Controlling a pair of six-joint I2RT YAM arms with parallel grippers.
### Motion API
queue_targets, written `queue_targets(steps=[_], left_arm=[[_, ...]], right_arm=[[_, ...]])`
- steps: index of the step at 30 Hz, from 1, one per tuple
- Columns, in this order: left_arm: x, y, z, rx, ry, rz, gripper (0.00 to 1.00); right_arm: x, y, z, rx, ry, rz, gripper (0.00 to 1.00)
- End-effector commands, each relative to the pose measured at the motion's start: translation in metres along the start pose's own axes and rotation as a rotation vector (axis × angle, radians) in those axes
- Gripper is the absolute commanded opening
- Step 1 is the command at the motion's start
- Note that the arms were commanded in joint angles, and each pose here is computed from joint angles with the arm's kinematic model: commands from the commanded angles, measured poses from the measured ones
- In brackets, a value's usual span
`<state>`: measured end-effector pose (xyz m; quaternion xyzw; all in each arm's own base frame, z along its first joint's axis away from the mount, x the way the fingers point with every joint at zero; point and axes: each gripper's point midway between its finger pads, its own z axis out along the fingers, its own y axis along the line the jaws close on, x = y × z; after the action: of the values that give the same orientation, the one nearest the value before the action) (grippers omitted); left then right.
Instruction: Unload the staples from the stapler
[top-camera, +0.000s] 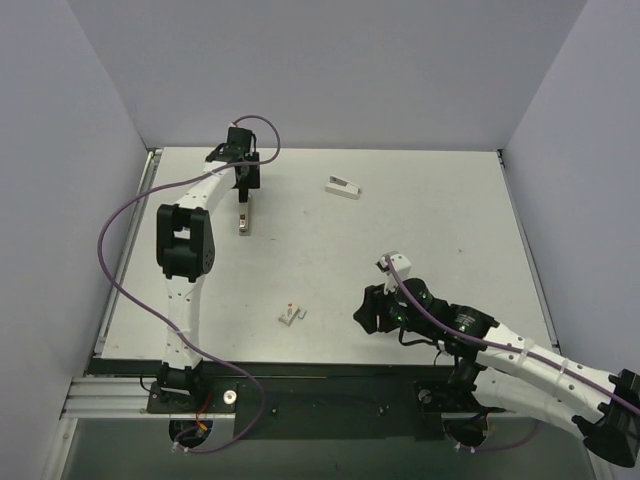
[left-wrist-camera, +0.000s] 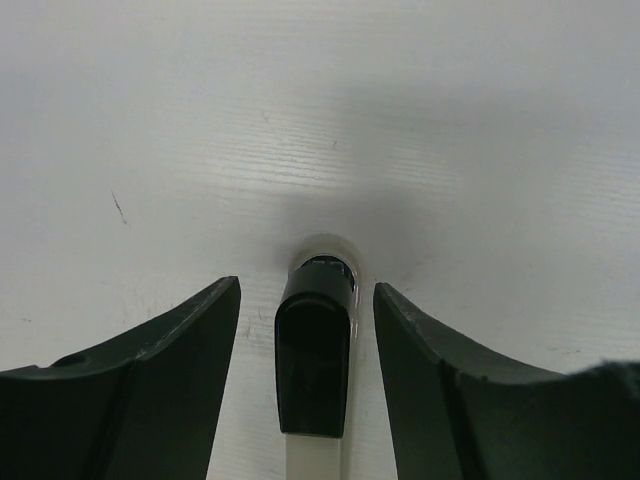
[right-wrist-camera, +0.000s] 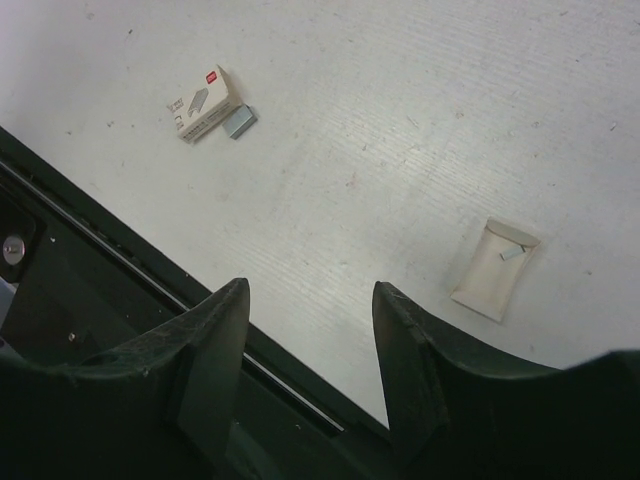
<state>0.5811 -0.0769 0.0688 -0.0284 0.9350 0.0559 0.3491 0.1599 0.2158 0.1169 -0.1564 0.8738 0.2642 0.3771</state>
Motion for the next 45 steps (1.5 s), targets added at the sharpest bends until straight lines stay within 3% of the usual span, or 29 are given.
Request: queue_targets(steps=[1, 11, 14, 15, 24, 33, 39, 45], left_arm=[[-0.037, 0.003, -0.022, 0.027, -0.084, -0.040, 0.68], [-0.064, -0.010, -0.134, 0.133, -0.232, -0.125, 0.75], [-0.055, -0.036, -0.163, 0.255, -0.244, -0.182, 0.76], [-0.049, -0.039, -0.175, 0.279, -0.264, -0.190, 0.89], [0.023, -0.088, -0.244, 0.459, -0.319, -0.267, 0.90], [0.101, -0.103, -0.277, 0.515, -0.393, -0.204, 0.90], [0.134, -0.106, -0.289, 0.616, -0.428, -0.229, 0.89], [0.153, -0.111, -0.286, 0.617, -0.398, -0.198, 0.89]], right_arm=[[-0.019, 0.002, -0.001, 0.017, -0.036, -0.009, 0.49], [-0.057, -0.005, -0.007, 0.116, -0.072, -0.004, 0.56], [-0.071, -0.011, -0.006, 0.165, -0.085, 0.018, 0.59], [-0.079, -0.012, -0.006, 0.179, -0.091, 0.028, 0.61], [-0.142, -0.043, 0.015, 0.307, -0.121, 0.158, 0.66], [-0.189, -0.092, 0.072, 0.412, -0.082, 0.201, 0.66], [-0.224, -0.133, 0.119, 0.430, -0.079, 0.227, 0.67], [-0.243, -0.178, 0.169, 0.434, -0.058, 0.226, 0.69]])
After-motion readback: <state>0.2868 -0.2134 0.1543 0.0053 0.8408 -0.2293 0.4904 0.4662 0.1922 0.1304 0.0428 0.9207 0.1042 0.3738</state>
